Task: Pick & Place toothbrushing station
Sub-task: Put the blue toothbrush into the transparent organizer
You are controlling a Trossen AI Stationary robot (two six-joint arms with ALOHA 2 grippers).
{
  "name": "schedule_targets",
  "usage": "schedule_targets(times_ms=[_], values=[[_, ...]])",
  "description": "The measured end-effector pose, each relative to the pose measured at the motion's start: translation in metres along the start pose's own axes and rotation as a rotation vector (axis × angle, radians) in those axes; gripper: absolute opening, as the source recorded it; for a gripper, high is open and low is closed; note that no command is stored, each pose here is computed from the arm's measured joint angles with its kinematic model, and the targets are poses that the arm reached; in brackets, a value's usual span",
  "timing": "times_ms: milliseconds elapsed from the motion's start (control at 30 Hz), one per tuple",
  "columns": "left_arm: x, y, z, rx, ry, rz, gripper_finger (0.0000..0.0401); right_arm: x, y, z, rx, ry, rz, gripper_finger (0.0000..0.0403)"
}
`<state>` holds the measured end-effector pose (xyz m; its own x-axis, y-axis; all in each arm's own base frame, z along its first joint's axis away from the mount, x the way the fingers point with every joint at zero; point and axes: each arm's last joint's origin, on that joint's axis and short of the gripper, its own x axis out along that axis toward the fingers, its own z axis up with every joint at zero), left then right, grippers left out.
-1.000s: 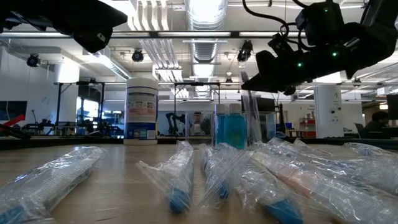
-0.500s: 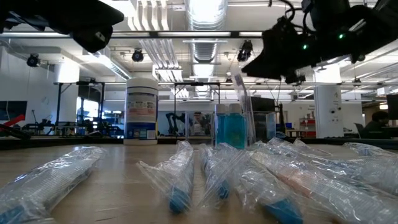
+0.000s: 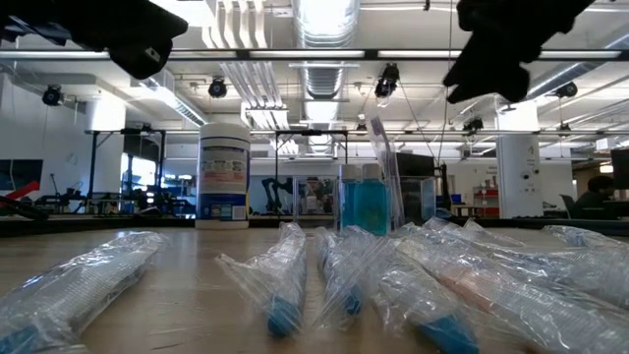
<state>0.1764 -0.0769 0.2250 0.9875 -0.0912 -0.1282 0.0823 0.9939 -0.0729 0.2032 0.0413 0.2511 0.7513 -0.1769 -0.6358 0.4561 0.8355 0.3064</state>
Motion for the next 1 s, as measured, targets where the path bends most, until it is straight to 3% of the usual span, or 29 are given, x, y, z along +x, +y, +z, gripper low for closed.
schedule_targets(times_ms=[200, 367, 533, 700, 1000], values=[[-0.023, 0.007, 0.018, 0.005, -0.095, -0.044, 0.0009, -0.009, 0.029, -0.031, 0.101, 0.069, 0.056, 0.0167], [-0.042, 0.013, 0.027, 0.011, -0.137, -0.064, 0.0004, -0.009, 0.045, -0.060, 0.255, 0.124, 0.054, 0.0171], [-0.045, 0.015, 0.023, -0.015, -0.108, -0.063, 0.0014, 0.006, 0.059, -0.090, 0.376, 0.264, -0.010, 0.0171], [-0.042, 0.015, 0.016, -0.033, -0.074, -0.061, 0.0019, 0.029, 0.065, -0.112, 0.410, 0.333, -0.116, 0.0172], [-0.040, 0.014, 0.012, 0.011, -0.059, -0.058, 0.0009, 0.053, 0.074, -0.123, 0.479, 0.448, -0.177, 0.0185]])
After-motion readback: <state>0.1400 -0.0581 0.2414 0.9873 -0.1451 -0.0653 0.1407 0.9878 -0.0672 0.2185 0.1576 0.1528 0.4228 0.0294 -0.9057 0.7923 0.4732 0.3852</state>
